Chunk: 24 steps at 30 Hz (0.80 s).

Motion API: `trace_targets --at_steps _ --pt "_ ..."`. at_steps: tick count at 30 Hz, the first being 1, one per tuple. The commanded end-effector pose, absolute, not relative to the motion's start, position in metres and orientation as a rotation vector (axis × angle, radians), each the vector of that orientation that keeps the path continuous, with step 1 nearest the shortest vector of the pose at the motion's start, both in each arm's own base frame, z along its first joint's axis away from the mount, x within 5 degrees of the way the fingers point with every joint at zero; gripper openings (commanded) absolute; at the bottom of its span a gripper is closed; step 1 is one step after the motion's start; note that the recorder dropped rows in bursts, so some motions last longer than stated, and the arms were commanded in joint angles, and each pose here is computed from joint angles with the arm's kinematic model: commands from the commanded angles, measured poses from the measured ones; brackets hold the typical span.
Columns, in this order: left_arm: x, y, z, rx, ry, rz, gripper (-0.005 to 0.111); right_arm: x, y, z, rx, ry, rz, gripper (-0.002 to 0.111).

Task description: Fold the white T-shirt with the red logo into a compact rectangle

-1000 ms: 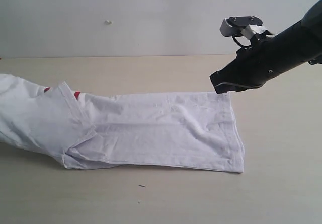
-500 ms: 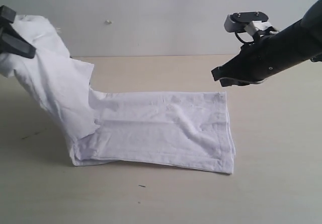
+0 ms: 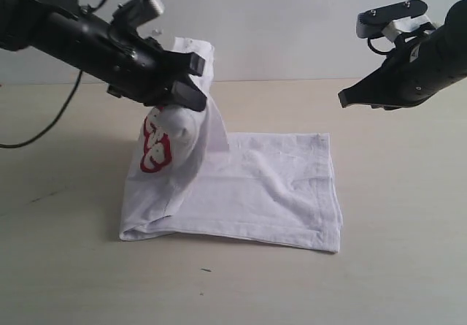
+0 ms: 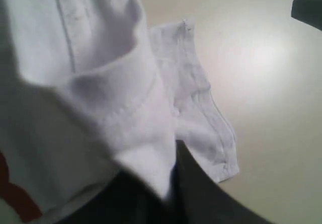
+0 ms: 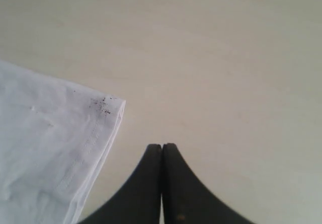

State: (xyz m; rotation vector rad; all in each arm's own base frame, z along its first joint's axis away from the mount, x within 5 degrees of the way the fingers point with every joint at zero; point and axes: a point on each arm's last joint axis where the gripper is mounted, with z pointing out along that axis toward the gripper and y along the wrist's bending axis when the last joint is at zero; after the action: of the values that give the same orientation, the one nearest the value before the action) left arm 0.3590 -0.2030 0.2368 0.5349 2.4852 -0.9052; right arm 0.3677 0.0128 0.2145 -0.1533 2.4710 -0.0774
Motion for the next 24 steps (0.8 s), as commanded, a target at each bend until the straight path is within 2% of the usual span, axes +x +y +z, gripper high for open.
trace_targets --at_steps 1,4,5,7,13,18,24 --pt "0.361 -0.234 0.220 0.482 2.437 -0.977 0.030 0.367 0.011 0.217 -0.150 2.460 -0.085 0.000" --pt "0.361 -0.243 0.218 0.538 2.387 -1.029 0.070 0.367 0.011 0.217 -0.150 2.462 -0.085 0.000" --pt "0.361 -0.245 0.219 0.576 2.372 -1.037 0.075 0.367 0.011 0.217 -0.150 2.462 -0.085 0.000" --pt "0.360 -0.246 0.225 0.627 2.367 -1.071 0.071 0.367 0.011 0.217 -0.150 2.462 -0.085 0.000" --pt "0.364 -0.234 0.243 0.717 2.346 -1.083 0.045 0.367 0.011 0.217 -0.150 2.464 -0.085 0.000" --pt "0.368 -0.219 0.236 0.747 2.414 -0.997 0.044 0.366 0.013 0.216 -0.118 2.483 -0.053 0.000" --pt "0.368 -0.209 0.224 0.820 2.516 -0.806 0.044 0.360 0.026 0.201 -0.019 2.611 0.167 0.000"
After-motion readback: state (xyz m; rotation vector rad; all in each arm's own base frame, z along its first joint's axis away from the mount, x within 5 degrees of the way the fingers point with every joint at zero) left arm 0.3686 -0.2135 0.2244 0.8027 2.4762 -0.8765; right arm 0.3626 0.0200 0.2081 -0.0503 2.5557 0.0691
